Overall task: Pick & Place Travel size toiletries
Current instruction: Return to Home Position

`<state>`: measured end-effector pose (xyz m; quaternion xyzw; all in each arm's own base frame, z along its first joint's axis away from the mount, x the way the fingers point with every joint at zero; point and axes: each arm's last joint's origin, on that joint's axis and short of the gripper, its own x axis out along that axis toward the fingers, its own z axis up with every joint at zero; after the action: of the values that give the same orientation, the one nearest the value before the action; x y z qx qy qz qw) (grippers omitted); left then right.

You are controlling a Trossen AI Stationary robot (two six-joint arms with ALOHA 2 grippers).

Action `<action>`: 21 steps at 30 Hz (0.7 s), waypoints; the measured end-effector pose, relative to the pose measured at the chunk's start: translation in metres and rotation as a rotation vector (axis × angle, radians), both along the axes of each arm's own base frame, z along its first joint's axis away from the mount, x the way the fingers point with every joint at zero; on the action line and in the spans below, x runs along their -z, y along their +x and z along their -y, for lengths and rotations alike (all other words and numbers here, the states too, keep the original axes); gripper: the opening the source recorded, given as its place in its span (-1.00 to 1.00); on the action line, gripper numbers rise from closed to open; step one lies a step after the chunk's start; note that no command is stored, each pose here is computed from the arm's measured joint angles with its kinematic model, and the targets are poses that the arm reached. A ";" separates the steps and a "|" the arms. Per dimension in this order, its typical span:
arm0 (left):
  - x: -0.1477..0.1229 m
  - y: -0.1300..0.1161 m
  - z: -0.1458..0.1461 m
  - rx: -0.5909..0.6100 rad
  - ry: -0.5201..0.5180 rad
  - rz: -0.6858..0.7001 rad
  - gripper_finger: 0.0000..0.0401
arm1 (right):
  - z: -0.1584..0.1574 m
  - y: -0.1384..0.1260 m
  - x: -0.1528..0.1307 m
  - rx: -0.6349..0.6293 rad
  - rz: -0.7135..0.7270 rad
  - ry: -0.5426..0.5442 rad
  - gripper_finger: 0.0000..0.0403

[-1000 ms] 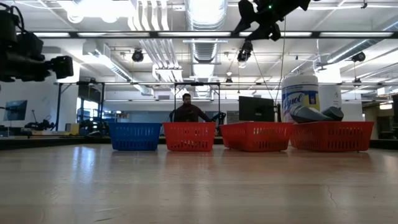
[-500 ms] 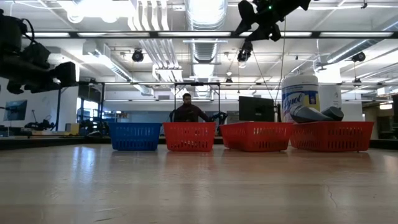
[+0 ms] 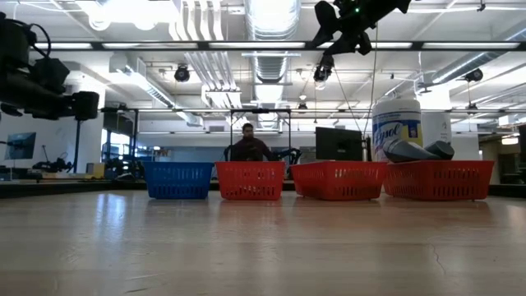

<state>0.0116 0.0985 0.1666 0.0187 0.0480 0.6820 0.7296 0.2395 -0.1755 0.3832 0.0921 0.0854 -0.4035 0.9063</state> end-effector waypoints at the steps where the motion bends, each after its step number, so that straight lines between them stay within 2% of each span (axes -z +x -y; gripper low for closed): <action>1: 0.000 -0.001 0.000 -0.018 0.004 -0.002 0.42 | 0.000 0.000 0.000 0.000 0.001 0.000 0.22; 13: -0.001 -0.001 0.000 -0.028 0.006 0.017 0.42 | 0.000 0.000 0.000 0.042 0.133 0.121 0.12; 21: -0.001 -0.001 0.000 -0.031 0.006 0.019 0.42 | 0.000 0.000 0.000 0.043 0.134 0.124 0.09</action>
<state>0.0107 0.0985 0.1674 0.0139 0.0393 0.6936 0.7192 0.2395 -0.1757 0.3828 0.1763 0.0475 -0.4097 0.8937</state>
